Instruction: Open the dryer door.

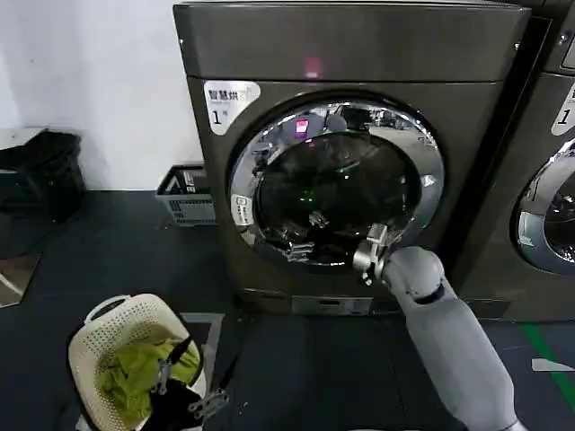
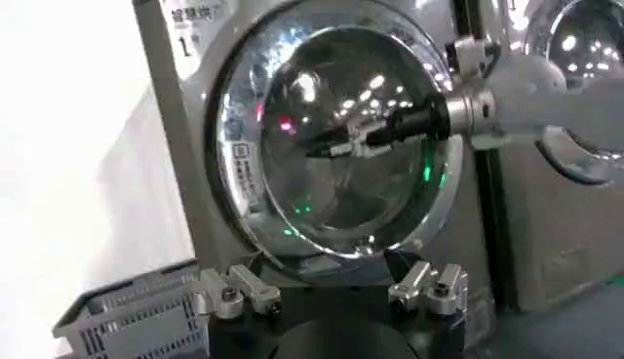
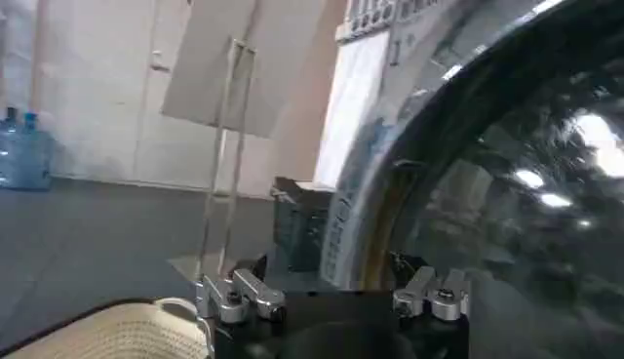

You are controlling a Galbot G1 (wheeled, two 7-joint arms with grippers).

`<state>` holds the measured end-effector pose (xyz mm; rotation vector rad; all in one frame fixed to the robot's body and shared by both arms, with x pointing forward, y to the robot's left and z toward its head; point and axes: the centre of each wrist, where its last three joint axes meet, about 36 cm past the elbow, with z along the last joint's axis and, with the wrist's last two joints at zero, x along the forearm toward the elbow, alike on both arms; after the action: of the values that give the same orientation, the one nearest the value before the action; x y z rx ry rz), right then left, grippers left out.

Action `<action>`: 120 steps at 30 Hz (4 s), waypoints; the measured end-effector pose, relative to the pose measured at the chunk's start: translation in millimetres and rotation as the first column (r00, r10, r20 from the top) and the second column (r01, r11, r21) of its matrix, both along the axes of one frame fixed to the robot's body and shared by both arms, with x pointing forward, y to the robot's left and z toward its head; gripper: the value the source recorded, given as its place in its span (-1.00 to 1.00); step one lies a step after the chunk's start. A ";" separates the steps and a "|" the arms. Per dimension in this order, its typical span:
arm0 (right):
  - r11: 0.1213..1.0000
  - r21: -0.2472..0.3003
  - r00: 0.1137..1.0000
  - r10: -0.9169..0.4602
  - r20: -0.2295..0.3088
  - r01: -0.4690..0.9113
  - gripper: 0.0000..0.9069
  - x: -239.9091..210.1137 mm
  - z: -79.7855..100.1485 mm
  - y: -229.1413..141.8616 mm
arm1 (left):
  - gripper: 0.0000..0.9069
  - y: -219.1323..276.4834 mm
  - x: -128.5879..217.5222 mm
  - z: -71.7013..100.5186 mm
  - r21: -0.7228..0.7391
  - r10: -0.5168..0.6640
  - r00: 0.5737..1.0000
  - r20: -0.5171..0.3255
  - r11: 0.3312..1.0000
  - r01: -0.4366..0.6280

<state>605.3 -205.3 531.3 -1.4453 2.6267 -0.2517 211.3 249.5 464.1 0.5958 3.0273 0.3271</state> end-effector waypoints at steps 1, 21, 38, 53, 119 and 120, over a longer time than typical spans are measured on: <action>1.000 0.004 1.000 0.001 -0.006 -0.001 1.00 3.8 -1.4 3.0 | 1.00 -0.1 -0.2 -0.2 0.000 0.001 1.000 -0.001 1.000 -0.001; 0.997 -0.026 0.990 0.071 -0.122 -0.074 1.00 48.6 -13.8 38.9 | 1.00 0.6 -1.6 -6.0 0.031 0.014 1.000 -0.008 0.999 -0.014; 0.989 -0.027 0.984 0.143 -0.103 -0.147 1.00 56.7 -13.3 62.6 | 1.00 0.6 2.5 -4.7 0.075 0.048 0.998 -0.038 0.996 -0.045; 0.945 0.014 0.937 0.324 -0.127 -0.325 1.00 43.7 -24.5 38.2 | 1.00 15.4 12.9 0.1 0.054 -0.017 0.999 -0.029 0.998 0.019; 0.988 -0.066 0.990 0.136 -0.042 -0.139 1.00 -179.3 -51.0 -338.8 | 1.00 -8.0 304.2 -25.8 -0.161 -0.600 0.799 0.024 0.787 0.596; 0.994 -0.065 0.996 0.083 -0.045 -0.086 1.00 -185.8 -51.3 -347.7 | 1.00 -13.0 304.7 -25.6 -0.160 -0.617 0.787 0.022 0.775 0.612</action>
<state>419.5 -553.0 479.9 -1.5957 2.6057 -0.3061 516.1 236.5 438.5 1.5169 2.6297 0.0375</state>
